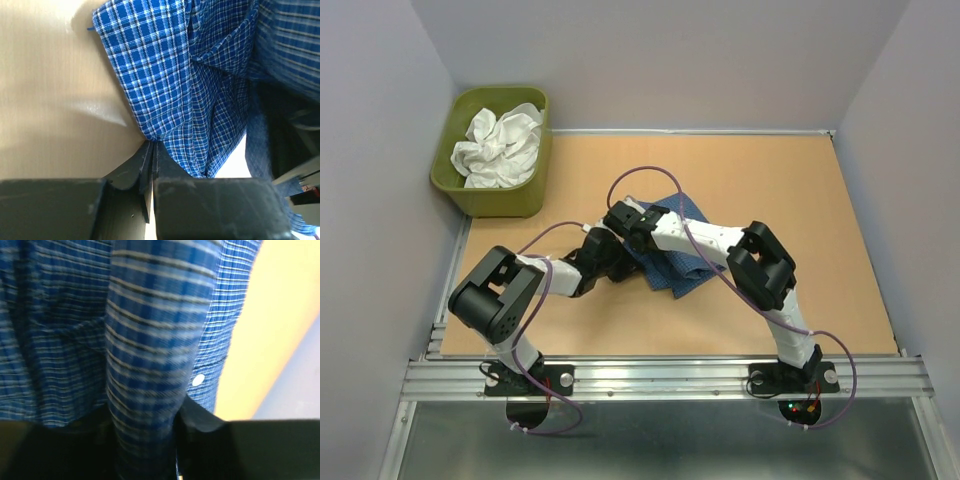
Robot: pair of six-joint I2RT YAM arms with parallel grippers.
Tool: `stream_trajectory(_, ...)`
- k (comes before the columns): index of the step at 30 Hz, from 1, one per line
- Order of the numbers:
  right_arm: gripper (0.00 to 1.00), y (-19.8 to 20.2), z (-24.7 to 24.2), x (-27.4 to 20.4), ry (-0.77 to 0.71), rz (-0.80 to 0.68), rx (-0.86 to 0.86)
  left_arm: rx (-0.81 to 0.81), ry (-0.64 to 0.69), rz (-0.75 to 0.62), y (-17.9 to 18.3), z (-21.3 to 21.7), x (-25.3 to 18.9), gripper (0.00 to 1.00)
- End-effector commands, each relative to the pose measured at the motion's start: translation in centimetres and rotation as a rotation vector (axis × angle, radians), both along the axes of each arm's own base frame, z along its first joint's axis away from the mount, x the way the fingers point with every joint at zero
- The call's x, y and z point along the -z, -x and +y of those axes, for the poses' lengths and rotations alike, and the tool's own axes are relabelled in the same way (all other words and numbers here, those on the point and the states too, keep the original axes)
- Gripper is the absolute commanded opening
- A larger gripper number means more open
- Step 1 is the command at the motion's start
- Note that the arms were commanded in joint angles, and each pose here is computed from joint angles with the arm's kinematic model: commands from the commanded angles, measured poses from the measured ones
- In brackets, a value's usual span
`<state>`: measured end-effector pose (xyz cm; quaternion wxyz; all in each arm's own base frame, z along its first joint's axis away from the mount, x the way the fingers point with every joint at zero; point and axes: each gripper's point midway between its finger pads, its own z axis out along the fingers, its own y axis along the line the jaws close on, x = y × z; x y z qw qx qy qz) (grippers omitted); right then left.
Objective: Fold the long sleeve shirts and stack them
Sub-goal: Fold the shirt
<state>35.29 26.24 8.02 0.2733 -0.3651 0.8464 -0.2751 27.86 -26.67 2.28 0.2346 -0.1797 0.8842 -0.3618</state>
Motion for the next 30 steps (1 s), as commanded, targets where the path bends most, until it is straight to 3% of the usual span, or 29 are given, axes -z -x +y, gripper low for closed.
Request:
stream_trajectory(1,0.44,0.8,2.8,0.4,-0.178,0.012,0.005,-0.015,0.041,-0.034,0.0,-0.2,-1.2,0.11)
stream_trajectory(5,0.46,1.6,5.0,-1.2,-0.35,0.039,-0.012,-0.029,0.063,-0.034,0.2,-0.1,-1.1,0.11)
stream_trajectory(10,0.47,2.0,5.7,-1.2,-0.425,0.055,-0.012,-0.031,0.076,-0.028,0.3,-0.1,-1.0,0.11)
stream_trajectory(16,0.62,2.7,7.4,-3.1,-0.577,0.08,-0.023,-0.037,0.082,-0.028,0.5,0.0,-1.0,0.11)
stream_trajectory(25,0.63,3.8,8.0,-8.0,-0.751,0.077,-0.065,-0.082,0.065,-0.036,0.8,1.2,-1.9,0.13)
stream_trajectory(30,0.63,3.5,5.7,-10.3,-0.926,0.085,-0.011,-0.147,-0.02,-0.062,0.7,3.6,-3.7,0.21)
